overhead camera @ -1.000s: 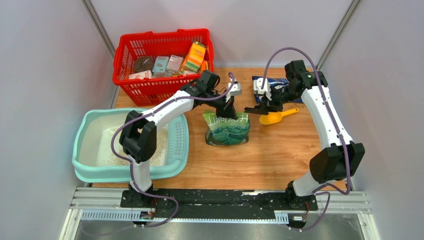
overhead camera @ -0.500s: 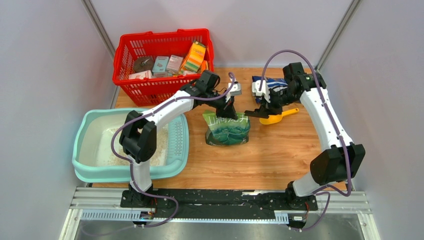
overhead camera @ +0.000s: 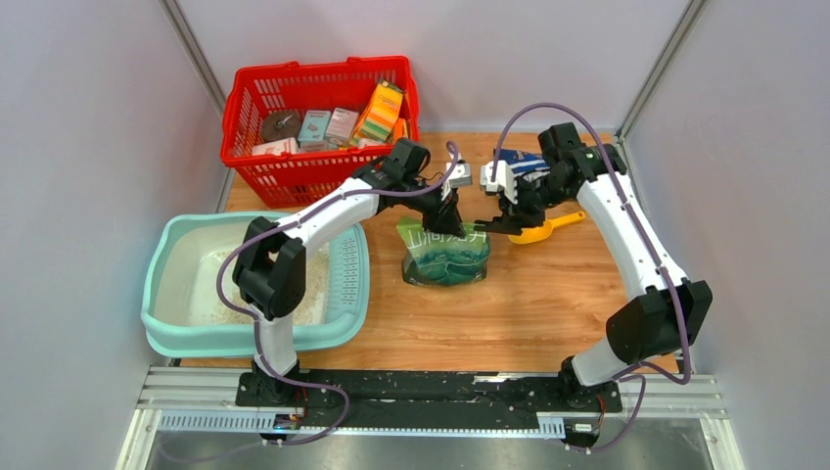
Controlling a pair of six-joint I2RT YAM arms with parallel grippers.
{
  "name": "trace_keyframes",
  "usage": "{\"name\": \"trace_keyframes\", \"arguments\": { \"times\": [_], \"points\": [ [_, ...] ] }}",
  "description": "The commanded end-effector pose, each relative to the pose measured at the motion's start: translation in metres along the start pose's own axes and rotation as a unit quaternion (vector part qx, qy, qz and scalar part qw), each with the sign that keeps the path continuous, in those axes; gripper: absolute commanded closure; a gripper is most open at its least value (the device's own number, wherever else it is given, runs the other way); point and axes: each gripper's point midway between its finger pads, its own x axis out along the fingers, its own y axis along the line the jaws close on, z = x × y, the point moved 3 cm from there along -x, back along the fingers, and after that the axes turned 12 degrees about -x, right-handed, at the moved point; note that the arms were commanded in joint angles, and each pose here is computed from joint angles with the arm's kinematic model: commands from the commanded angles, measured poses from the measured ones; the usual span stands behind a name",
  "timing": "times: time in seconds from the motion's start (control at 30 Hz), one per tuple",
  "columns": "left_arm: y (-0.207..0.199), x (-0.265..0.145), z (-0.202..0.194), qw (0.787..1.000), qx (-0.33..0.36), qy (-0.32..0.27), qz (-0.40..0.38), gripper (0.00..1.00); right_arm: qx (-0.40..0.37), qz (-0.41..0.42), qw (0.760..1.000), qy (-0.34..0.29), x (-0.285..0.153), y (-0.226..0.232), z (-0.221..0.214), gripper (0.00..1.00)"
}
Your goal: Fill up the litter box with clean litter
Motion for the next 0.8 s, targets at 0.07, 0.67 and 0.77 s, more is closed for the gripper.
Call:
{"name": "trace_keyframes", "arguments": {
  "times": [0.07,0.67,0.77],
  "points": [
    [-0.023,-0.027,0.022,0.999,-0.012,-0.044,-0.018,0.64,0.031,0.064,0.997,0.044,-0.005,0.035,0.011,1.0],
    [-0.026,-0.062,-0.027,0.999,-0.043,-0.004,-0.016,0.9,0.012,0.088,0.994,0.064,0.018,0.034,0.031,1.0],
    [-0.025,-0.061,-0.024,0.999,-0.042,-0.01,-0.017,0.97,0.022,0.098,0.993,0.059,0.022,0.034,0.033,1.0]
  ]
}}
